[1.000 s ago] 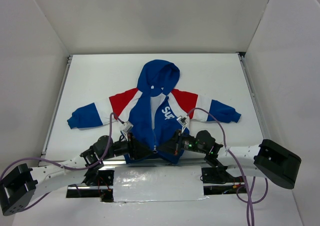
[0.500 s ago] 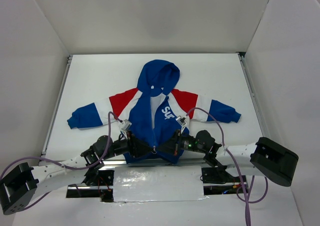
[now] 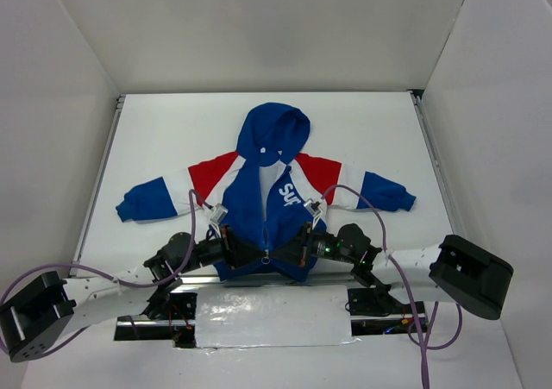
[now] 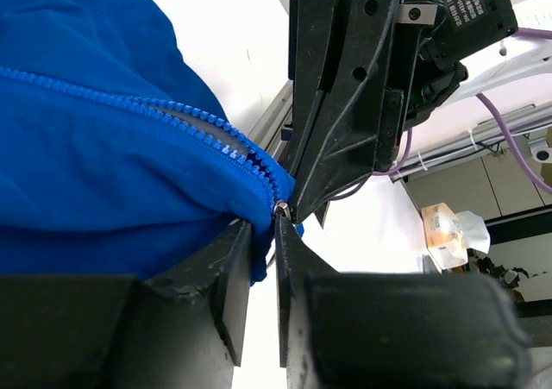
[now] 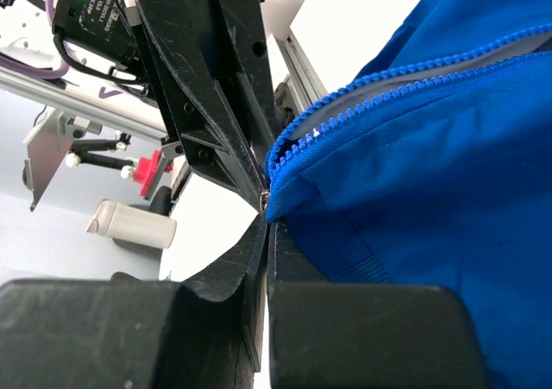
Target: Zip up the jacket
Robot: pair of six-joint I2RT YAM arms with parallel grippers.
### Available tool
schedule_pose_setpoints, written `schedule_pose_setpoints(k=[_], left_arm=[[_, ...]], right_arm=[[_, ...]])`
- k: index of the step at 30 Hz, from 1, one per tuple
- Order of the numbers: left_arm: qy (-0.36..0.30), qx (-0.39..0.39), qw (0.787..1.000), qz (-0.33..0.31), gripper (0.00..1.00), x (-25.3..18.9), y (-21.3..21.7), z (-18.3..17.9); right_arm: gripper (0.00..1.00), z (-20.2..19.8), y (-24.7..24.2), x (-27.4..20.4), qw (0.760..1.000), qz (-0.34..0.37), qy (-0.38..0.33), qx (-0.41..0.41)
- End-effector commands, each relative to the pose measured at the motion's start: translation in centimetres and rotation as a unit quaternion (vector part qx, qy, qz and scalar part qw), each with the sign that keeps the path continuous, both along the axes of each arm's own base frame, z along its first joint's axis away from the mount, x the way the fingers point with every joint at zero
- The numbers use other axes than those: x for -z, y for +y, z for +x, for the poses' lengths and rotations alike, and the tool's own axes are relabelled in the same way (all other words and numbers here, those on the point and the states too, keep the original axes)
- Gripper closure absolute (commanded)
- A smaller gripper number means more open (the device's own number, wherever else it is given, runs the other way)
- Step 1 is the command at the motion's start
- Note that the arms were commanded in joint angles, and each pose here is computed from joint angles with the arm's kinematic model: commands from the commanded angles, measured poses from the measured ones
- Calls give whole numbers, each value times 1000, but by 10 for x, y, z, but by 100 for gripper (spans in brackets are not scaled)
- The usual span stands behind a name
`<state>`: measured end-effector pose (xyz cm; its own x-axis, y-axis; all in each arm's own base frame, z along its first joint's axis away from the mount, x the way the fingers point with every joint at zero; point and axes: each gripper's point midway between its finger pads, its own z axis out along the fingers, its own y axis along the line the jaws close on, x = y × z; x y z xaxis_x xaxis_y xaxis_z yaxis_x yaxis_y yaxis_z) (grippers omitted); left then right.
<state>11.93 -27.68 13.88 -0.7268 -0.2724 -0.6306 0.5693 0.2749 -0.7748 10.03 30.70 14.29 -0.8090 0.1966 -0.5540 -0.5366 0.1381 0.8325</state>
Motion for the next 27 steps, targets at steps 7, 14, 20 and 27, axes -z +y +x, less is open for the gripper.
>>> schedule_pose_setpoints(k=[7,14,20,27], left_arm=[[-6,21,1000,-14,95,6,5,-13],[-10,38,999,-12,100,4,4,-19],[-19,62,998,-19,100,-1,1,-26],[-11,105,994,-10,100,1,-6,-36]], right_arm=[[100,1,2,-22,999,42,-25,-1],[100,1,-1,-30,997,68,-28,6],[100,6,-1,-38,995,92,-21,13],[100,20,-8,-59,991,122,-31,48]])
